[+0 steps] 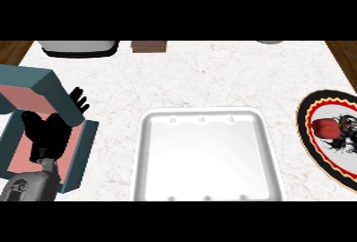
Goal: Pick the bell pepper from the tray and place it in the plate
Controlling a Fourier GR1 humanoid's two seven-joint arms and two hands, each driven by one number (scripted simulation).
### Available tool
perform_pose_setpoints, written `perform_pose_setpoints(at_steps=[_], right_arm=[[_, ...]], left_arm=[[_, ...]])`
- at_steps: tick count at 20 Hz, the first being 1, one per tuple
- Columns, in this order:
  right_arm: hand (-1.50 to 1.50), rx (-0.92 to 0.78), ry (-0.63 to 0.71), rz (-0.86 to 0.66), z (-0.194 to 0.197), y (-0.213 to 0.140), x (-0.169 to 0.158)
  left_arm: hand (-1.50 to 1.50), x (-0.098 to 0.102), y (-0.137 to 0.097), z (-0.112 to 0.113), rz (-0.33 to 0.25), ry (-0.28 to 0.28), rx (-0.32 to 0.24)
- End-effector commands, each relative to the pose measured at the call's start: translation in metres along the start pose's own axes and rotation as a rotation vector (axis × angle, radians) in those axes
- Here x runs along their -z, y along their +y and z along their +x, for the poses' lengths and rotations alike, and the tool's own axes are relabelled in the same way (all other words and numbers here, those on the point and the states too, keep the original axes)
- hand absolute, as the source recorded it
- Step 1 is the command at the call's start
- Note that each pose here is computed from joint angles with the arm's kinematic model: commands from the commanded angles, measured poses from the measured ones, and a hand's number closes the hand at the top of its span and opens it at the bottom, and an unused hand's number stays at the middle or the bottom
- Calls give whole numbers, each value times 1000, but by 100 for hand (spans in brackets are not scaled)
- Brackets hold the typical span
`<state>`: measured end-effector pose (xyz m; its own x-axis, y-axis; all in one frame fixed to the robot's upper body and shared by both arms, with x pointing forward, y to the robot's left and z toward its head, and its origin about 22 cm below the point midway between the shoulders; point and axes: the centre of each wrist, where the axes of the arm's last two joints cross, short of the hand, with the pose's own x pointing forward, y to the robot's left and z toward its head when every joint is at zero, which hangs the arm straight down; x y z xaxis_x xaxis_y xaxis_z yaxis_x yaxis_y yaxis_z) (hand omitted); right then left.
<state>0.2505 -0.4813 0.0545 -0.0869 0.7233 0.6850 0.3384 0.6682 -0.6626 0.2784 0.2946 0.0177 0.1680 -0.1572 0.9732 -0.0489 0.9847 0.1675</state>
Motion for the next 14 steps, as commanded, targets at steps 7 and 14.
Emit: perform_pose_setpoints(at_steps=[7,14], right_arm=[[-150,420,58,0,16,-46,-2],[-150,542,106,95,-4,-63,-43]], left_arm=[[0,0,-5,-3,23,8,-7],[0,0,-24,-1,12,-1,-3]])
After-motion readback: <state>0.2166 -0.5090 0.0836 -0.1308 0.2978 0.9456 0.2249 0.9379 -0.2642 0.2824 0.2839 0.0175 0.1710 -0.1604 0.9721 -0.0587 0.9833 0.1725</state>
